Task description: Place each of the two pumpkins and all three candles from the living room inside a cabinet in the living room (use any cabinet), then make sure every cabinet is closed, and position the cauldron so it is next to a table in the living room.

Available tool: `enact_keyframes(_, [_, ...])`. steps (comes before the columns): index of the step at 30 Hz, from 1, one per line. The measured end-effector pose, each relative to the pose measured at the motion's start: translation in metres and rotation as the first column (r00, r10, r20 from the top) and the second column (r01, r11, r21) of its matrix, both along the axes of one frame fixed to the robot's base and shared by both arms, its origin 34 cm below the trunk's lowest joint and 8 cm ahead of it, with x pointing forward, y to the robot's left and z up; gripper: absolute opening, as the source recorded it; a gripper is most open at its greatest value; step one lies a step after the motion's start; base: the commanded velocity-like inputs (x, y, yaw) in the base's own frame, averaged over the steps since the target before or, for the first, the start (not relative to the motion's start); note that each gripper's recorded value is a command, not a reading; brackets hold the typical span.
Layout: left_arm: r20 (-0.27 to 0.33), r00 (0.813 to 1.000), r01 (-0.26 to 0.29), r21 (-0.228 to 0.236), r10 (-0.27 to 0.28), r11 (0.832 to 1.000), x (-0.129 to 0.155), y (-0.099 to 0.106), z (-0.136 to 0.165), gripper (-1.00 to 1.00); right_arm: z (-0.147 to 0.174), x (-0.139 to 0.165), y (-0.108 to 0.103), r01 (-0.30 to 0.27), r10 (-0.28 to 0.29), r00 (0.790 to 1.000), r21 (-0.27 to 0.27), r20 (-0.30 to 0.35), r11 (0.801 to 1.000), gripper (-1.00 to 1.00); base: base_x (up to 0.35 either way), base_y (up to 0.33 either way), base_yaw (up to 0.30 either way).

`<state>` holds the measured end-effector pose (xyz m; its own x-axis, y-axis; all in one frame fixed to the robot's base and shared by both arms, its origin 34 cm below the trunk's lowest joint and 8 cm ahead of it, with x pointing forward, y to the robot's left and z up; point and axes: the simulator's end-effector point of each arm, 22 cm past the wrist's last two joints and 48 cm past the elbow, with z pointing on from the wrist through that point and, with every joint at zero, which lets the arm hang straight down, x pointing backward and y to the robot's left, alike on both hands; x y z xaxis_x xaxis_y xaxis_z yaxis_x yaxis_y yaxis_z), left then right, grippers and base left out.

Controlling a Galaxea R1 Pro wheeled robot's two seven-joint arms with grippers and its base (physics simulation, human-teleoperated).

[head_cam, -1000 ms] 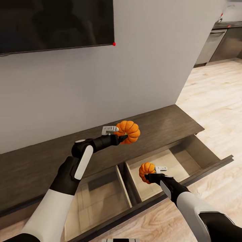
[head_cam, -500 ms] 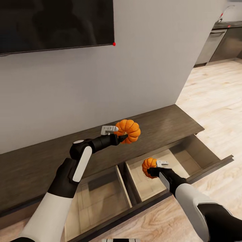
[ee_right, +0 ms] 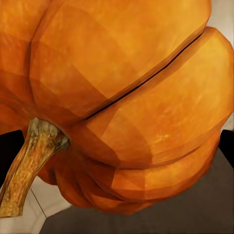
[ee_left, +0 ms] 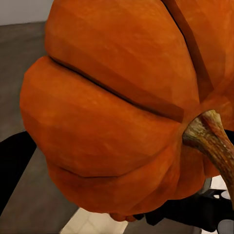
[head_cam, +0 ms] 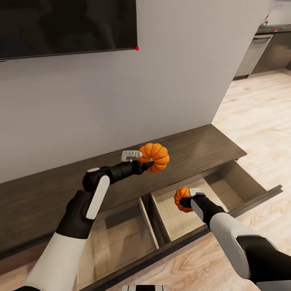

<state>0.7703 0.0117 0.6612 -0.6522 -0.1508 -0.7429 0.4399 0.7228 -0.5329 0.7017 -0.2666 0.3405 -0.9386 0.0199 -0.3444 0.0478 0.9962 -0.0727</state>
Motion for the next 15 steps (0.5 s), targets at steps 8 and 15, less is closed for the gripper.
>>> enact_keyframes(8, [0.000,1.000,0.002,-0.002,-0.002,1.000,-0.007,0.000,-0.016,-1.00,-0.019,-0.006,0.001,-0.001,0.001,1.000,0.001,-0.006,1.000,-1.00,0.000,0.000,0.000])
enact_keyframes(15, [-0.016,1.000,0.009,0.002,-0.009,1.000,-0.012,-0.001,-0.034,-1.00,-0.035,-0.012,-0.006,0.002,-0.003,1.000,-0.034,-0.016,0.999,-1.00,0.000,0.000,0.000])
